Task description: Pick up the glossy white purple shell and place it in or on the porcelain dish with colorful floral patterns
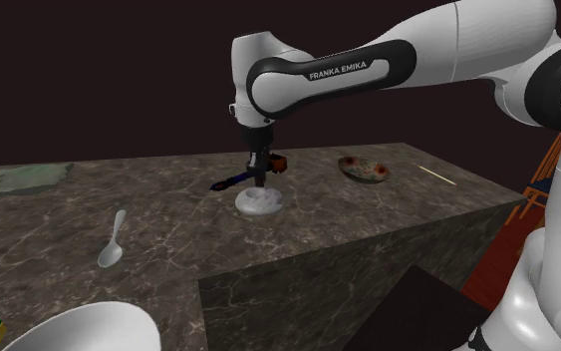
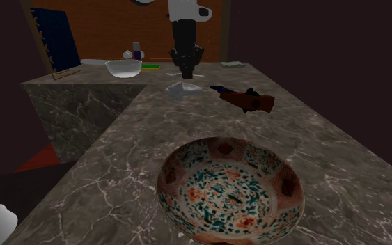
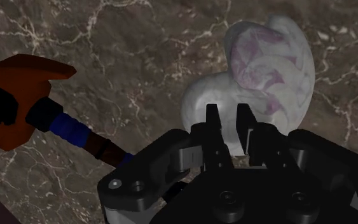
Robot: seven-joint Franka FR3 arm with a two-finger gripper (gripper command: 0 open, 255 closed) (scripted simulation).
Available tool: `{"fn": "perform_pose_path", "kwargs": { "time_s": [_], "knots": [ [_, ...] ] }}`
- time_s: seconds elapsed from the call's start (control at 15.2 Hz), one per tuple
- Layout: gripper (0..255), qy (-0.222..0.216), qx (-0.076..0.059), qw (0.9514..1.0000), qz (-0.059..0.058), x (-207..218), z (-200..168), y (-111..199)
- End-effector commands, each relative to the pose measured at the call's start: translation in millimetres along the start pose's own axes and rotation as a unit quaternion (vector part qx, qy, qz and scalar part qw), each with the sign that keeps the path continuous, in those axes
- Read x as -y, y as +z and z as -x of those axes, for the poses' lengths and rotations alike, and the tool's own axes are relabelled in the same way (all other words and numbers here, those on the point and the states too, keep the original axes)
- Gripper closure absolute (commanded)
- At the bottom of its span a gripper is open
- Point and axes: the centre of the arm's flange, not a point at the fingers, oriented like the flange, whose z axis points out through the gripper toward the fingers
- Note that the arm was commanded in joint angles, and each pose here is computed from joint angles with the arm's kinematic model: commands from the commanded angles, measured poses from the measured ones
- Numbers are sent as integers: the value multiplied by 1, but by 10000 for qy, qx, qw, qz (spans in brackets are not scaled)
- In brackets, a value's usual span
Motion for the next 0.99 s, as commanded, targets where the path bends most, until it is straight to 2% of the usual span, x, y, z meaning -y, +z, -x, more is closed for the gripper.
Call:
{"fn": "perform_pose_path", "kwargs": {
  "time_s": [0.0,0.4,0.46,0.53,0.66,0.73,0.86,0.92],
  "knots": [
    [255,0,0,10000,0,0,0,0],
    [255,0,0,10000,0,0,0,0],
    [0,0,0,10000,0,0,0,0],
    [0,-142,-344,9992,146,11,22,0],
    [0,-426,-1029,9928,438,32,66,6],
    [0,-566,-1369,9872,582,42,88,12],
    [0,-845,-2042,9714,869,58,132,29],
    [0,-859,-2077,9704,884,58,134,30]
  ]
}}
